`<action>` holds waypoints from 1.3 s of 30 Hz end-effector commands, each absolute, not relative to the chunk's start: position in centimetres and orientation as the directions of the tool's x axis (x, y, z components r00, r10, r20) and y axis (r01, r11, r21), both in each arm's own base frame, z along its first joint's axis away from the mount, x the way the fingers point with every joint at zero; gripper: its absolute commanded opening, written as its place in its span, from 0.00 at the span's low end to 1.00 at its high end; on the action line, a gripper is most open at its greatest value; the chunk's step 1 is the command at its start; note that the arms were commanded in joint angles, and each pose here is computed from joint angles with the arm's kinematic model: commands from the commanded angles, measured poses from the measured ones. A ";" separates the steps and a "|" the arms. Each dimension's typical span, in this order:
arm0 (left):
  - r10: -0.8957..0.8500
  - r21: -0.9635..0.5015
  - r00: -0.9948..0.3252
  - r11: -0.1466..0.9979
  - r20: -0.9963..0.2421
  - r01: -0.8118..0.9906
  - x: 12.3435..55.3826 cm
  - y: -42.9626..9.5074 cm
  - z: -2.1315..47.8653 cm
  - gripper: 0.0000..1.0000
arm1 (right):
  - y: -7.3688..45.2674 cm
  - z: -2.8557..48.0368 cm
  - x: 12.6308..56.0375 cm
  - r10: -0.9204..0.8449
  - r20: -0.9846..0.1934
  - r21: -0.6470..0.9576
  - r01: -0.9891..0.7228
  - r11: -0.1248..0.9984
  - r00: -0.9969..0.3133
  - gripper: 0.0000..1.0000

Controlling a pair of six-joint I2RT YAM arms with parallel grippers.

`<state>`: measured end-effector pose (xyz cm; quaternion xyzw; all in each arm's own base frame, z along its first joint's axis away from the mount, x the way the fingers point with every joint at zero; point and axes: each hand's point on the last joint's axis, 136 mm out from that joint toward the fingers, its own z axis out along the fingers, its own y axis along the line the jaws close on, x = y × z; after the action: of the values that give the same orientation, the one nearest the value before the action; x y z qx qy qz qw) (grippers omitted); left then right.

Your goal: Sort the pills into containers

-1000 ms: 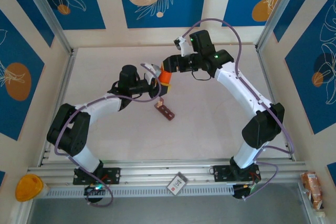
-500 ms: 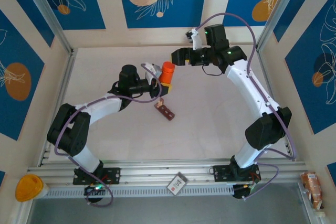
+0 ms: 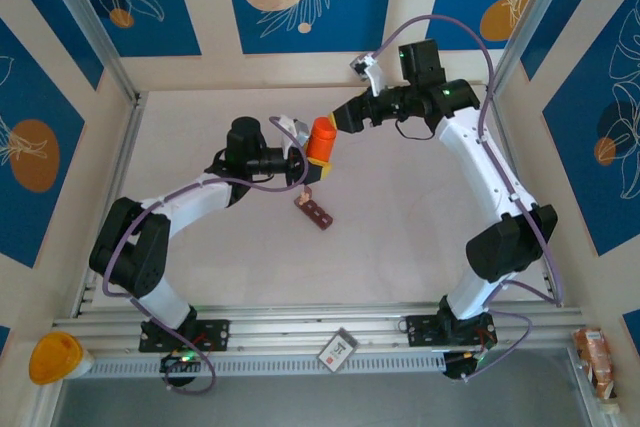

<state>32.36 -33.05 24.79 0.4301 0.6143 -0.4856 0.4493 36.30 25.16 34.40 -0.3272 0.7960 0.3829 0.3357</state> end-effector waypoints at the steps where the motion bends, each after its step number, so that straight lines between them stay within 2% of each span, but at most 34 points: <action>1: 0.071 -0.198 -0.206 0.103 -0.976 0.975 32.0 -33.2 26.4 0.00 | 26.0 34.3 35.4 -0.302 -0.785 0.388 -0.809 0.442 -0.541 0.82; 10: 0.070 -0.205 -0.211 0.090 -0.975 0.975 32.0 -33.4 26.7 0.00 | 27.7 33.8 34.9 -0.341 -0.774 0.386 -0.824 0.414 -0.534 0.80; 17: 0.073 -0.208 -0.215 0.091 -0.974 0.974 31.9 -33.3 26.5 0.00 | 28.3 33.3 34.7 -0.357 -0.759 0.402 -0.823 0.401 -0.544 0.71; 29: 0.078 -0.217 -0.224 0.088 -0.971 0.972 32.0 -33.4 26.0 0.00 | 27.1 35.2 35.1 -0.286 -0.798 0.384 -0.813 0.437 -0.530 0.77; 39: 0.079 -0.224 -0.230 0.084 -0.970 0.971 32.1 -33.5 25.9 0.00 | 27.2 35.0 33.8 -0.306 -0.791 0.397 -0.824 0.404 -0.530 0.80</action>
<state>32.01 -33.25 24.32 0.4322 0.6160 -0.5023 0.4259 35.12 27.06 34.64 -0.3554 0.7827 0.3924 0.3272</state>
